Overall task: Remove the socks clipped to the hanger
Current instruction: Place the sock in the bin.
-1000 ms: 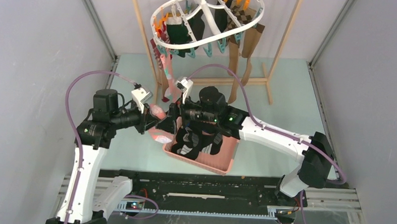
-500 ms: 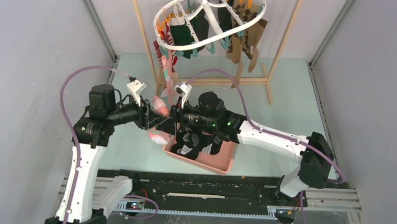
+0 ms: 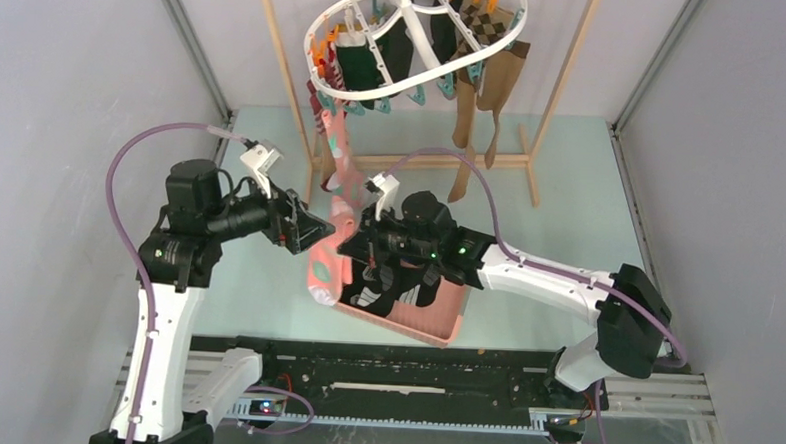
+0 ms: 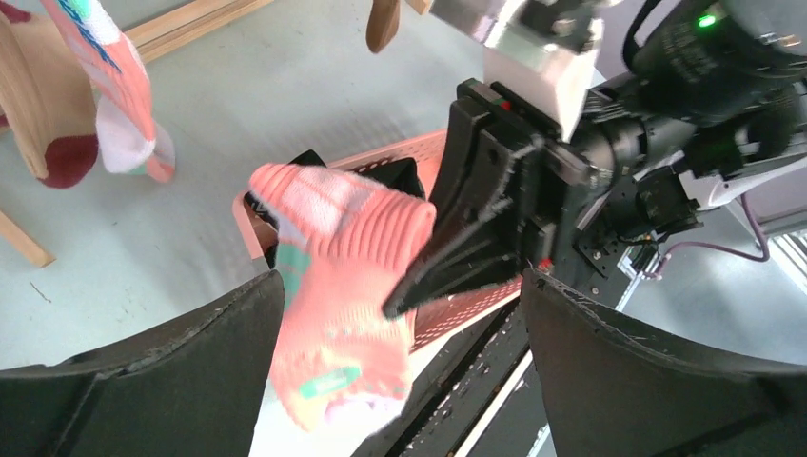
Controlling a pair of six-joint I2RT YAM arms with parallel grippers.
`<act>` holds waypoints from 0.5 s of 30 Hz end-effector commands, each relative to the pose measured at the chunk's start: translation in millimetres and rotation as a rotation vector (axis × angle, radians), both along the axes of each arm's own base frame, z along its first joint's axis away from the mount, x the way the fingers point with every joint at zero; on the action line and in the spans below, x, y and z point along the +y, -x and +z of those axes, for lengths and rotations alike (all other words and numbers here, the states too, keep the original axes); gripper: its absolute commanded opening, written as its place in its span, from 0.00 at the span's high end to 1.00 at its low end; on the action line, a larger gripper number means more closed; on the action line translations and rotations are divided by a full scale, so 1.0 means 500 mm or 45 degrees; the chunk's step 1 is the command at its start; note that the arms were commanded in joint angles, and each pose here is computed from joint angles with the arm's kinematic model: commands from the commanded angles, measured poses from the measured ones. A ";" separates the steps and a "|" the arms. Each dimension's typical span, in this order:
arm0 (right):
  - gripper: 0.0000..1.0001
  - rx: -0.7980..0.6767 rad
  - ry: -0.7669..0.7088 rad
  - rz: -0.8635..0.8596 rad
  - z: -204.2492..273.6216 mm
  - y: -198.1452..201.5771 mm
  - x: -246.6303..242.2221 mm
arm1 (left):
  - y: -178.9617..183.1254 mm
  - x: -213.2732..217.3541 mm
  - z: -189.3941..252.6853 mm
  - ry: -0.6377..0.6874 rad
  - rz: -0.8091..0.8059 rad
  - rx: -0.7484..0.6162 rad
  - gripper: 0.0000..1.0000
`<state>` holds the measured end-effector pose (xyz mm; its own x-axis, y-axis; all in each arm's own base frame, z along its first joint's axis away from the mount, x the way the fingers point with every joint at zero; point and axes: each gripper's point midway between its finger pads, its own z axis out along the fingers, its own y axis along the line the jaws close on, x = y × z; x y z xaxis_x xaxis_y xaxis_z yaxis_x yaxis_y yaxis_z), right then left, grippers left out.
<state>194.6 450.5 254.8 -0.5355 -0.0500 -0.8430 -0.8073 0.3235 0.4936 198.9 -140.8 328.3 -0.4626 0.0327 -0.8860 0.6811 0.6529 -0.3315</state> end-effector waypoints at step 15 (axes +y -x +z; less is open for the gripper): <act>1.00 0.421 0.584 -0.700 -0.309 -0.071 -0.309 | -0.073 0.126 -0.025 -0.141 0.354 -0.015 0.00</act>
<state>236.6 320.2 132.1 -0.7450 0.0003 -0.6670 -0.4186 0.7784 0.4678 231.3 -91.2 317.1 -0.4860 -0.0404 -0.8730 0.4953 0.8102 -0.3133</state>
